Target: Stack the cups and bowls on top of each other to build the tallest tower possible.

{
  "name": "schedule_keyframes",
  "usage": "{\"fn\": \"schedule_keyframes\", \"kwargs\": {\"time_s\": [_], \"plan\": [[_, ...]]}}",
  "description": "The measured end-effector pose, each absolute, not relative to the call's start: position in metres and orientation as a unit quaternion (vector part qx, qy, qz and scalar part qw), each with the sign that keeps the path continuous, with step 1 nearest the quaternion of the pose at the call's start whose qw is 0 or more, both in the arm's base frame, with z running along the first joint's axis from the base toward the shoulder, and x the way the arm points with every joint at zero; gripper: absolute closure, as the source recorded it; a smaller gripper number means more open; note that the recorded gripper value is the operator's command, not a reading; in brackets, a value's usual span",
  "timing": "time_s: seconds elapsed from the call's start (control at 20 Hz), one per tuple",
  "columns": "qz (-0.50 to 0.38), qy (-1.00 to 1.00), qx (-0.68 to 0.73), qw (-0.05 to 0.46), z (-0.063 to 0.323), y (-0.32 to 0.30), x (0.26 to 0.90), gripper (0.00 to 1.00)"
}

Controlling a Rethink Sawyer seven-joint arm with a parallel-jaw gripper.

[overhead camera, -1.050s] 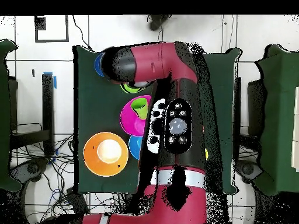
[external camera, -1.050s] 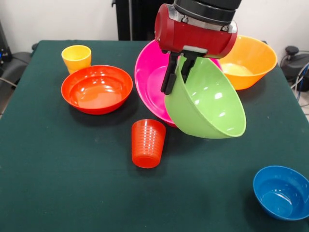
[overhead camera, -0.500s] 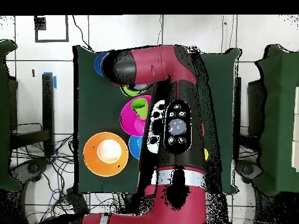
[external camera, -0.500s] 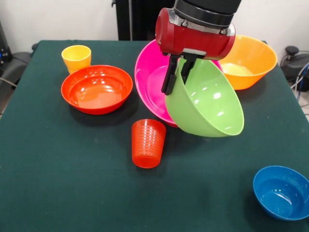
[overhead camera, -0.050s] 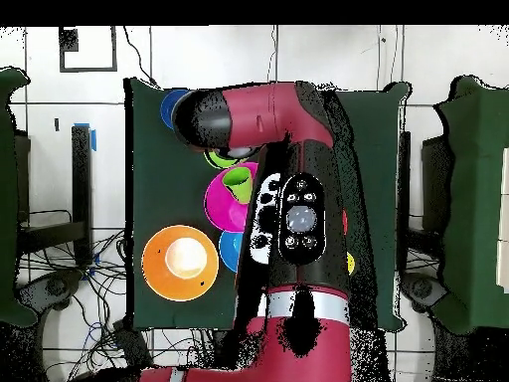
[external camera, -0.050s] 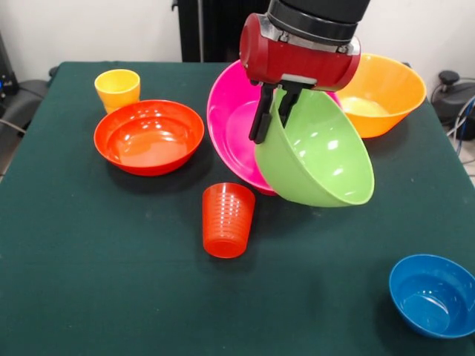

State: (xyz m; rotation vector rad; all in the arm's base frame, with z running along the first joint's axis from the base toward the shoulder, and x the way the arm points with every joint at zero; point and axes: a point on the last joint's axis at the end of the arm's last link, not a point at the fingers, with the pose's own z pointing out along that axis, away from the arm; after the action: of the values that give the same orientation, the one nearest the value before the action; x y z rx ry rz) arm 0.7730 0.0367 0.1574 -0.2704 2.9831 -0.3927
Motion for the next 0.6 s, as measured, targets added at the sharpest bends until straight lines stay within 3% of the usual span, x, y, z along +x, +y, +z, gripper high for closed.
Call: {"fn": "schedule_keyframes", "kwargs": {"time_s": [0.6], "plan": [[-0.129,0.986,-0.093,0.058,0.1518,0.0400,0.7677,1.00]]}}
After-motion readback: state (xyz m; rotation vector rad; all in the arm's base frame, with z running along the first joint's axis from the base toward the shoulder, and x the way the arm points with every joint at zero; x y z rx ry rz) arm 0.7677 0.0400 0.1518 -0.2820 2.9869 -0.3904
